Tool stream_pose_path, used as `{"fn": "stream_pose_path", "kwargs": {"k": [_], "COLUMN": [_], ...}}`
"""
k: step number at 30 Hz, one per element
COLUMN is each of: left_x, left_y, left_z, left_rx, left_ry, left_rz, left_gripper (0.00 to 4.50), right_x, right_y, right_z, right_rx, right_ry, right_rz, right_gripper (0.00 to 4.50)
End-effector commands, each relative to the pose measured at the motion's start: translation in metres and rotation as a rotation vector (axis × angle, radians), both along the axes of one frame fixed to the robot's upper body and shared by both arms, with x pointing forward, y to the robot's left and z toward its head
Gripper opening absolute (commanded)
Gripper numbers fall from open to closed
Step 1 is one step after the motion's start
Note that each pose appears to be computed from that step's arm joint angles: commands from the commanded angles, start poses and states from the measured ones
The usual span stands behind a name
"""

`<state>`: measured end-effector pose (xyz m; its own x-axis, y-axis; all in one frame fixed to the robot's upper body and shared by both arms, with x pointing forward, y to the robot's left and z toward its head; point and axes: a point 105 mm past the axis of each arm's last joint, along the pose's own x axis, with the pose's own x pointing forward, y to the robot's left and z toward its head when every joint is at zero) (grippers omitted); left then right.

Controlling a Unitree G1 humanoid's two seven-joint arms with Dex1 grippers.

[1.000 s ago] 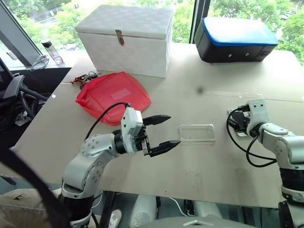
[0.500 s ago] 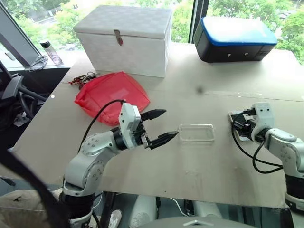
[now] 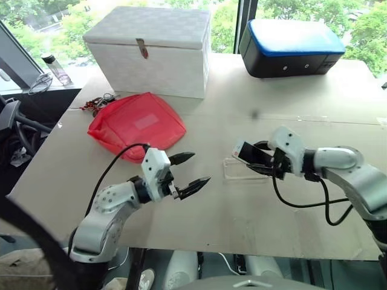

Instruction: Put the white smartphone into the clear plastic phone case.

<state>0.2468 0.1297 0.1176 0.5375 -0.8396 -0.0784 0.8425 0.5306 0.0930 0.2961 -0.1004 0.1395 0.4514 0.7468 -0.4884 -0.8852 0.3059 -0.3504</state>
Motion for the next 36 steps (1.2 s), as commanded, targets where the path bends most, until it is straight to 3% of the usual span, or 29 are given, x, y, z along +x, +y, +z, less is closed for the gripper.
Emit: {"fn": "stream_pose_path", "kwargs": {"k": [1, 9, 17, 26, 36], "left_x": [0.0, -0.003, -0.002, 0.002, 0.005], "left_y": [0.005, 0.002, -0.003, -0.01, -0.014], "left_z": [0.011, 0.011, 0.009, 0.012, 0.016], "left_rx": [0.007, -0.004, -0.017, -0.007, -0.02], "left_ry": [-0.059, -0.059, -0.065, -0.081, -0.091], "left_rz": [0.021, 0.033, 0.032, 0.017, 0.026], "left_gripper": [4.5, 4.5, 4.5, 4.5, 4.5], "right_x": [0.001, 0.017, 0.016, 0.015, 0.028], "right_y": [0.002, -0.013, -0.014, -0.031, -0.028], "right_z": [-0.011, -0.04, -0.043, -0.05, -0.051], "right_rx": [-0.122, -0.295, -0.379, -0.578, -0.532], "right_ry": [-0.039, -0.002, 0.008, 0.032, 0.147], "right_rz": [0.11, 0.133, 0.24, 0.396, 0.26], "right_gripper": [2.76, 2.76, 2.76, 2.76, 2.76]}}
